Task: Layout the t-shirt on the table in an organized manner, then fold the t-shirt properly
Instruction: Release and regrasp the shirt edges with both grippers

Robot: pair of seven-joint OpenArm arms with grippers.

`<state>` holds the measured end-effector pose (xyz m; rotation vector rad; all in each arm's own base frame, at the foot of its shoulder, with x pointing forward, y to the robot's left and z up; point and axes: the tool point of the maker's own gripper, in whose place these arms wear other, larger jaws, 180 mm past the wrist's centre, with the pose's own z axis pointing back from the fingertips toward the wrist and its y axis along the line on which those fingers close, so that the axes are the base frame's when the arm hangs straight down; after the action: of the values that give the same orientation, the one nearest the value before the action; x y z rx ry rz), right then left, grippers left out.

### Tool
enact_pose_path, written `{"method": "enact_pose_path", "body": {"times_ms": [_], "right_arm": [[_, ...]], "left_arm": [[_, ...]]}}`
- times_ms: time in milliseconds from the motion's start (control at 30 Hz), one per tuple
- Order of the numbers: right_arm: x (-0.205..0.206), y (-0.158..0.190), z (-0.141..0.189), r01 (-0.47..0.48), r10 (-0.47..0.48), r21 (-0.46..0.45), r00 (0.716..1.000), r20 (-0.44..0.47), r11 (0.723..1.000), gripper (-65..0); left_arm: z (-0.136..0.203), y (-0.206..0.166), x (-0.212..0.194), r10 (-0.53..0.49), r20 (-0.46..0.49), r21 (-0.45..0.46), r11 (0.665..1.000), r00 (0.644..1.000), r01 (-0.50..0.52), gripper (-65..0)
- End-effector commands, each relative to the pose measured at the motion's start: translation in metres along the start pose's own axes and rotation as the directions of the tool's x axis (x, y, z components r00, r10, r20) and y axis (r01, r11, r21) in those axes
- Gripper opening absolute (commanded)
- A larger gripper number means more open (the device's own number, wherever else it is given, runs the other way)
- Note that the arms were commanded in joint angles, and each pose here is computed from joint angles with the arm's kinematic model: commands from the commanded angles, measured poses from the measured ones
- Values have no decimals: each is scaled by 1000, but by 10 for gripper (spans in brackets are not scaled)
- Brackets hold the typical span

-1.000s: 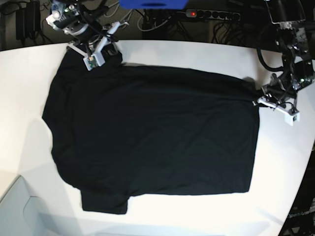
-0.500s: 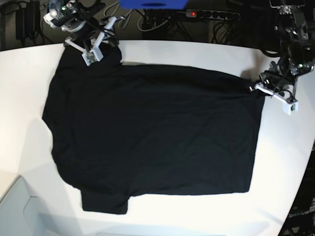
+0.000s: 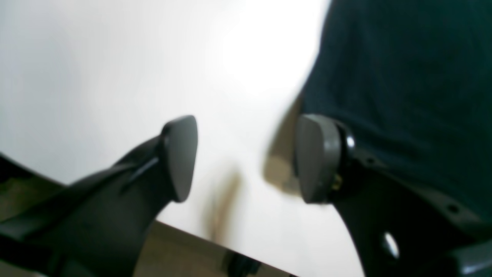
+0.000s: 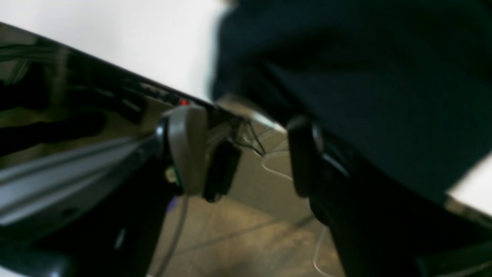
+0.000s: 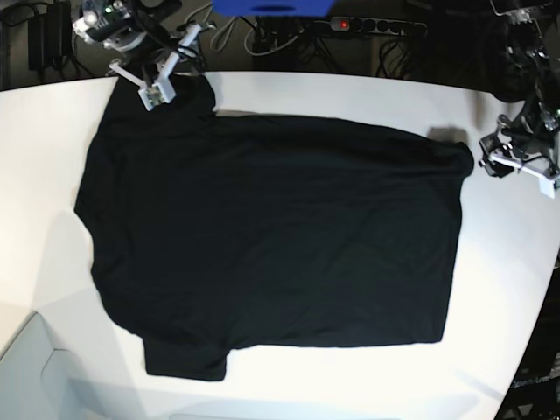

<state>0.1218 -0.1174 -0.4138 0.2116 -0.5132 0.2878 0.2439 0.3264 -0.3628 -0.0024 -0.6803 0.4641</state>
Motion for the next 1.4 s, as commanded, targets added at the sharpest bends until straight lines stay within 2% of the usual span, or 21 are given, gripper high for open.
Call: {"method": "enact_pose_path", "body": {"times_ms": [0,100,200,300,433,600,1067,1367], "right_arm": [[9,-6,7,-2,3,-16,999,42,1000,-301],[1,-31,15,29,-26,-86,999,33,996,-298],[-5,-50,23,42,-39,-139,999,23,989,-298],[-8,-59,27,52,-49,-164,999,20,985,-299],[-10,-62,28,59,-57,-173,998,18,983,-300],[-11,-61,28,61,-59,-172,998,14,983,-301],[-13,-61,28,61,-61,-171,998,10,983,-302],[-11,-62,28,61,-60,-172,998,14,983,-302]], "left_arm": [[8,-5,18,-6,57,-16,1000,998,6,-251],[19,-5,8,-33,53,-13,999,998,33,-251],[18,-20,-16,-56,8,-41,998,998,56,-251],[14,-23,-33,-27,-24,-48,999,999,26,-251],[-2,-16,-59,-18,-97,-9,1000,995,18,-252],[-8,-24,-62,-37,-111,-20,999,993,35,-254],[0,-34,-41,-54,-48,-40,998,997,52,-256],[-18,-35,-32,-19,-57,-41,999,998,16,-257]]}}
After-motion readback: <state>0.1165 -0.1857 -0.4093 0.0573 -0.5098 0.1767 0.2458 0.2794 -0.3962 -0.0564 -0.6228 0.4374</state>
